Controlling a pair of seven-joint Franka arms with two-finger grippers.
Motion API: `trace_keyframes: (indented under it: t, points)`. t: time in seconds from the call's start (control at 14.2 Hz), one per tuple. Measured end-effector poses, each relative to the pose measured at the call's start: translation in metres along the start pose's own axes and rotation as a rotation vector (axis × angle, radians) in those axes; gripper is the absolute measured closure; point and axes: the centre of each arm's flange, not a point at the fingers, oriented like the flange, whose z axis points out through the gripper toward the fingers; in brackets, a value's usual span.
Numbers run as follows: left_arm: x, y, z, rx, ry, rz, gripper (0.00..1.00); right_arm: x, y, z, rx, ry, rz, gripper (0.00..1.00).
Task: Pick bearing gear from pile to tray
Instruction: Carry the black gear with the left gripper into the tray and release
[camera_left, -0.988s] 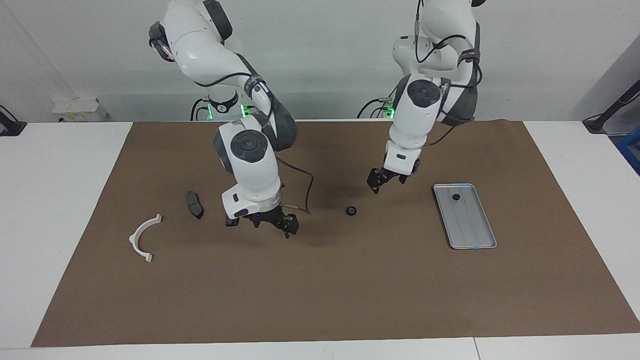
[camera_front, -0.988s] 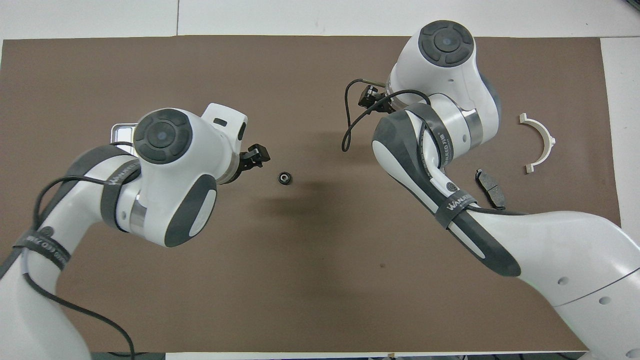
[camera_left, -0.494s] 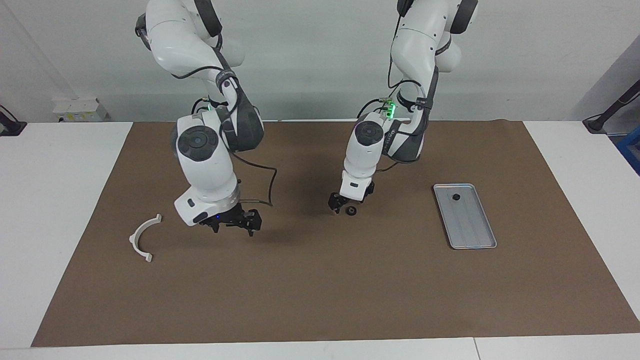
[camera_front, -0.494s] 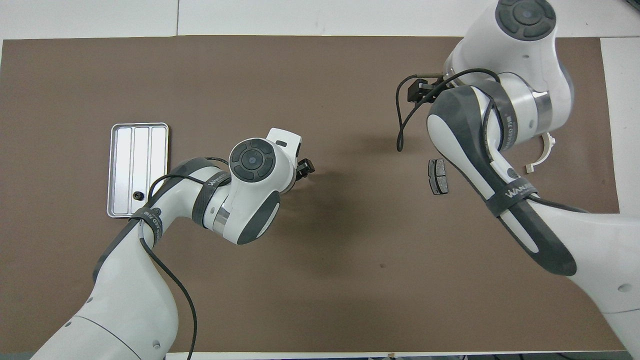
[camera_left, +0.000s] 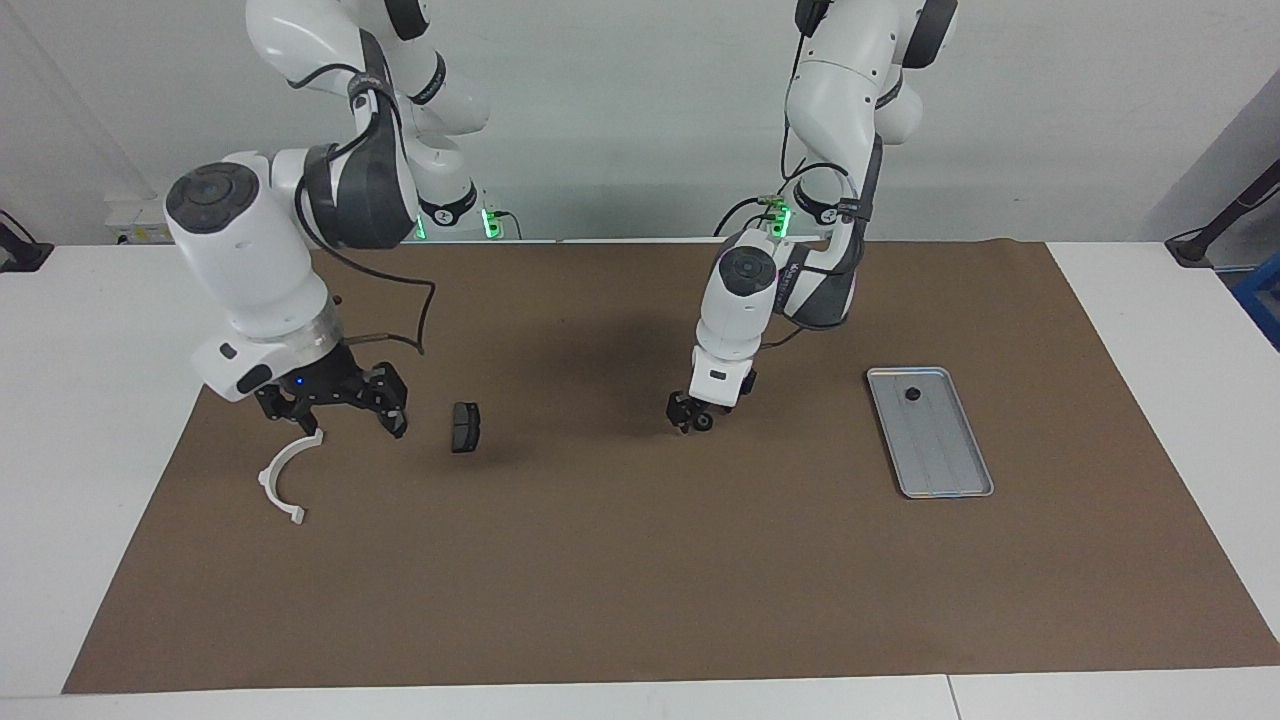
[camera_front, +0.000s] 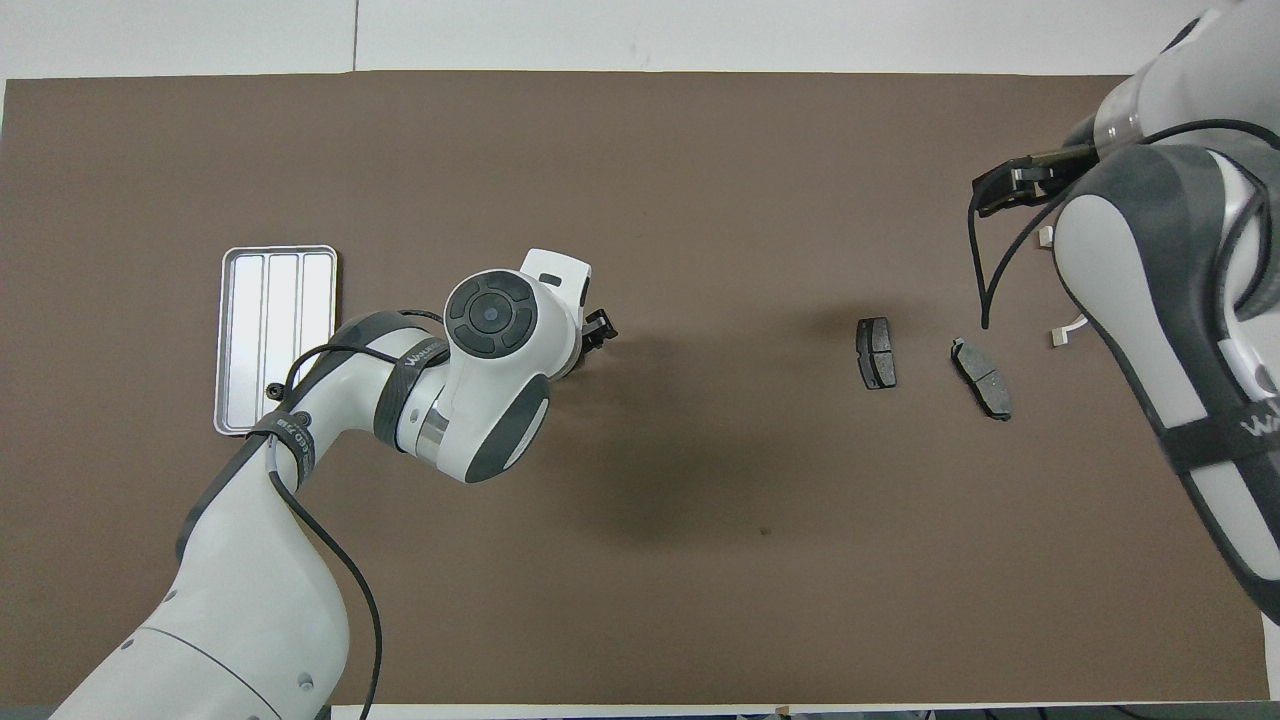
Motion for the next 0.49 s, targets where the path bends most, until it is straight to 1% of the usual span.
trace_keyframes:
  t: [0.07, 0.14, 0.21, 0.35, 0.42, 0.49]
  points:
    - [0.000, 0.000, 0.000, 0.000, 0.000, 0.000, 0.10, -0.015, 0.001, -0.019, -0.005, -0.011, 0.003, 0.00]
    - [0.000, 0.000, 0.000, 0.000, 0.000, 0.000, 0.12, -0.030, 0.003, -0.037, -0.010, -0.023, 0.006, 0.00]
    - [0.000, 0.000, 0.000, 0.000, 0.000, 0.000, 0.19, -0.044, 0.004, -0.056, -0.014, -0.035, 0.010, 0.00]
    - [0.000, 0.000, 0.000, 0.000, 0.000, 0.000, 0.20, -0.070, 0.004, -0.088, -0.020, -0.047, 0.014, 0.00]
    - [0.000, 0.000, 0.000, 0.000, 0.000, -0.001, 0.22, -0.081, 0.003, -0.101, -0.022, -0.051, 0.015, 0.00]
    - [0.000, 0.000, 0.000, 0.000, 0.000, -0.004, 0.20, -0.090, 0.004, -0.112, -0.022, -0.055, 0.017, 0.00]
